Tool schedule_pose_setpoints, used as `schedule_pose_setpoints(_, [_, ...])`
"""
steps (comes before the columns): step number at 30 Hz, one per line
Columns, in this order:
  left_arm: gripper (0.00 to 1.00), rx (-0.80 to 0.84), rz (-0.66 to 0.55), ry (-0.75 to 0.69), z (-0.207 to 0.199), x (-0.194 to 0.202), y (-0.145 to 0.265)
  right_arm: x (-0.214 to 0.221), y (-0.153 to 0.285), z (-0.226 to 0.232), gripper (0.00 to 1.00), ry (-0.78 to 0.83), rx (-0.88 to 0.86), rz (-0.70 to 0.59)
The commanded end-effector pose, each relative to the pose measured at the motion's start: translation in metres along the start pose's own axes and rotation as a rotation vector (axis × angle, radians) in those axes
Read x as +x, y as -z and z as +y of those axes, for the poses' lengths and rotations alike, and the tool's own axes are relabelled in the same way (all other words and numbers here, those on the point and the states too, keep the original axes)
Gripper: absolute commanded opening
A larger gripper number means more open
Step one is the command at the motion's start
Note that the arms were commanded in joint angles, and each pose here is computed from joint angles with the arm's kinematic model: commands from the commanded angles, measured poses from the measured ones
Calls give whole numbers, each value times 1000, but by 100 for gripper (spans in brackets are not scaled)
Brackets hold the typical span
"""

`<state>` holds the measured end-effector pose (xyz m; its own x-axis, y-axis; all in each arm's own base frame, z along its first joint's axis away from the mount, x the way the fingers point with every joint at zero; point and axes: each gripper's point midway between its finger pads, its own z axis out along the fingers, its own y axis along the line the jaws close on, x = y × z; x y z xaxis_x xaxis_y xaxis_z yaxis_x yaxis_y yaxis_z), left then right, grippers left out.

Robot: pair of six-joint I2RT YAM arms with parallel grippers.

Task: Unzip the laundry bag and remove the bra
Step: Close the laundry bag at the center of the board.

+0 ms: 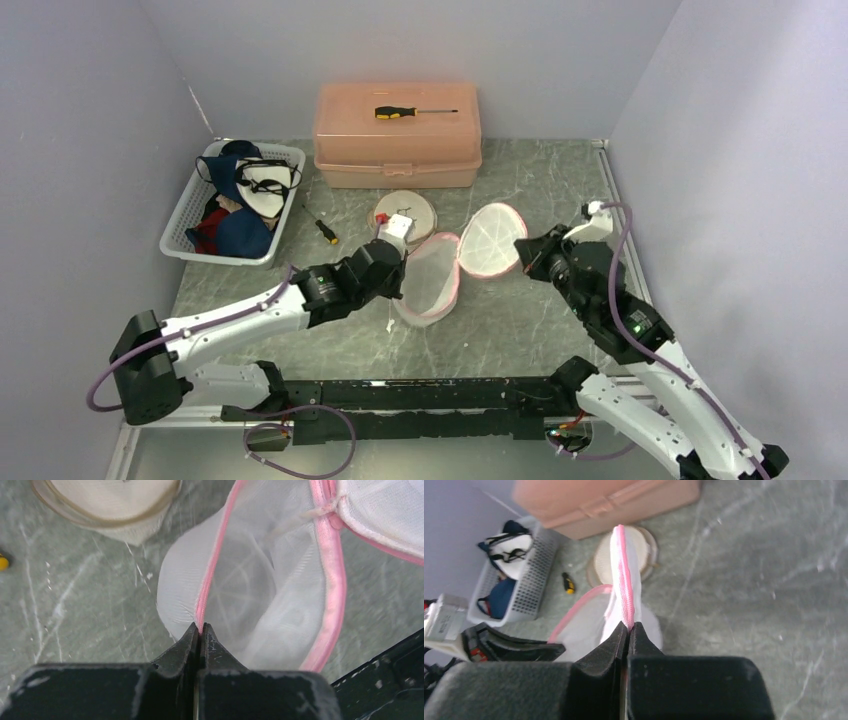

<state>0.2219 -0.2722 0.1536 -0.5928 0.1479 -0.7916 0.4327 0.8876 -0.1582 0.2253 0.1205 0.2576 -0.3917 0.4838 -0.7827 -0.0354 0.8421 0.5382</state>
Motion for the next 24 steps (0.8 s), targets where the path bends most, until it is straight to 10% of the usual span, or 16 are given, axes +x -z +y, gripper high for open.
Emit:
schedule_pose_setpoints(1, [3, 6, -236, 61, -6, -75, 28, -39, 12, 51, 0, 175, -175, -24])
schedule_pose_setpoints(16, [3, -85, -165, 150, 14, -33, 13, -2, 4, 38, 0, 256, -153, 130])
schedule_pose_setpoints(24, [3, -176, -170, 119, 30, -43, 13, -49, 15, 27, 0, 402, 49, 137])
